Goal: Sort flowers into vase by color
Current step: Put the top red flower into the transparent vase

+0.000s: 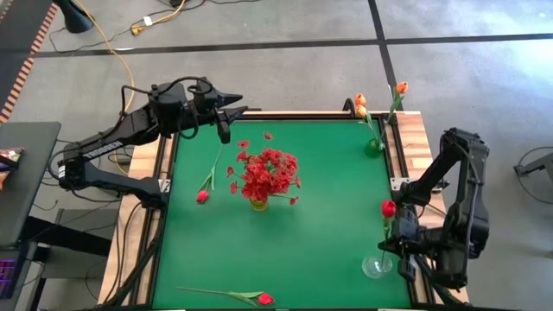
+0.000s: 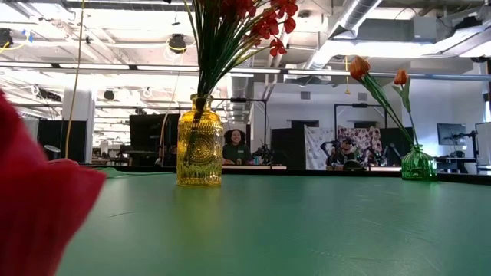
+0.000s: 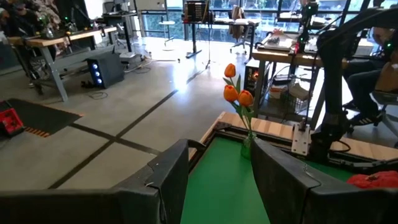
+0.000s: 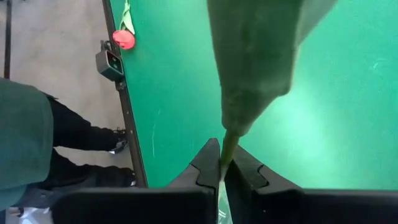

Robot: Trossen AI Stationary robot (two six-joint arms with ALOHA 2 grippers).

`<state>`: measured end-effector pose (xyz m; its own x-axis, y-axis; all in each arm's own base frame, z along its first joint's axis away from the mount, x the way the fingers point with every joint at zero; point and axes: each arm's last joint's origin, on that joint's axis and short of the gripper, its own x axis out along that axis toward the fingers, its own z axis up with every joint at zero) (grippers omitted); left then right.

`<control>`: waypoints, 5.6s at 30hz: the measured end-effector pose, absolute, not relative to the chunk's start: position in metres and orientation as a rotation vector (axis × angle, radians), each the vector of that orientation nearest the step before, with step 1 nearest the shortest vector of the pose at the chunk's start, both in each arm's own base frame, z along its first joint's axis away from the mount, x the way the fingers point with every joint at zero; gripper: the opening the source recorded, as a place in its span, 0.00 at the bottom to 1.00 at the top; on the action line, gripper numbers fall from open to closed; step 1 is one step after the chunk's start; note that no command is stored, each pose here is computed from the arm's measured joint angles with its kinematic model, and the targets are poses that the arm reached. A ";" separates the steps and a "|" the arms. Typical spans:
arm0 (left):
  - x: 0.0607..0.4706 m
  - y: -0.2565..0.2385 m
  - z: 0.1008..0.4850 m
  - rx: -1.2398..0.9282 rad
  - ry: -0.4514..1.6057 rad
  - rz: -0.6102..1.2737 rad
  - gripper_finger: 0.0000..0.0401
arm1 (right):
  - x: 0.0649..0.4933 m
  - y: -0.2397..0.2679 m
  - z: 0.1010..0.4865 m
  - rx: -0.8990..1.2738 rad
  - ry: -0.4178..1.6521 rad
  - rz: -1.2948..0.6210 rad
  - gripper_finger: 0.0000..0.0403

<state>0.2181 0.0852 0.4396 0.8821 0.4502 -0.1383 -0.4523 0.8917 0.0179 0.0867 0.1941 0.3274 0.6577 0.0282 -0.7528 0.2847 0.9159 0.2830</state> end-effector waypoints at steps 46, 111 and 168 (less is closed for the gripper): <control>0.196 0.111 0.412 -0.168 0.410 0.667 0.37 | 0.061 0.153 0.361 0.864 1.185 -0.035 0.50; 0.196 0.143 0.141 -0.658 1.265 0.875 0.02 | 0.079 0.075 0.382 0.640 0.728 -0.122 0.46; 0.359 0.107 0.467 -1.035 -0.059 -0.409 0.00 | 0.219 0.054 0.439 -1.630 0.499 -0.508 0.46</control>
<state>0.3585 0.1071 0.4672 0.9229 -0.3024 0.2382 0.3573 0.4425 -0.8225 0.2185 0.0541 0.4393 0.8065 -0.5897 0.0412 -0.0310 -0.1119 -0.9932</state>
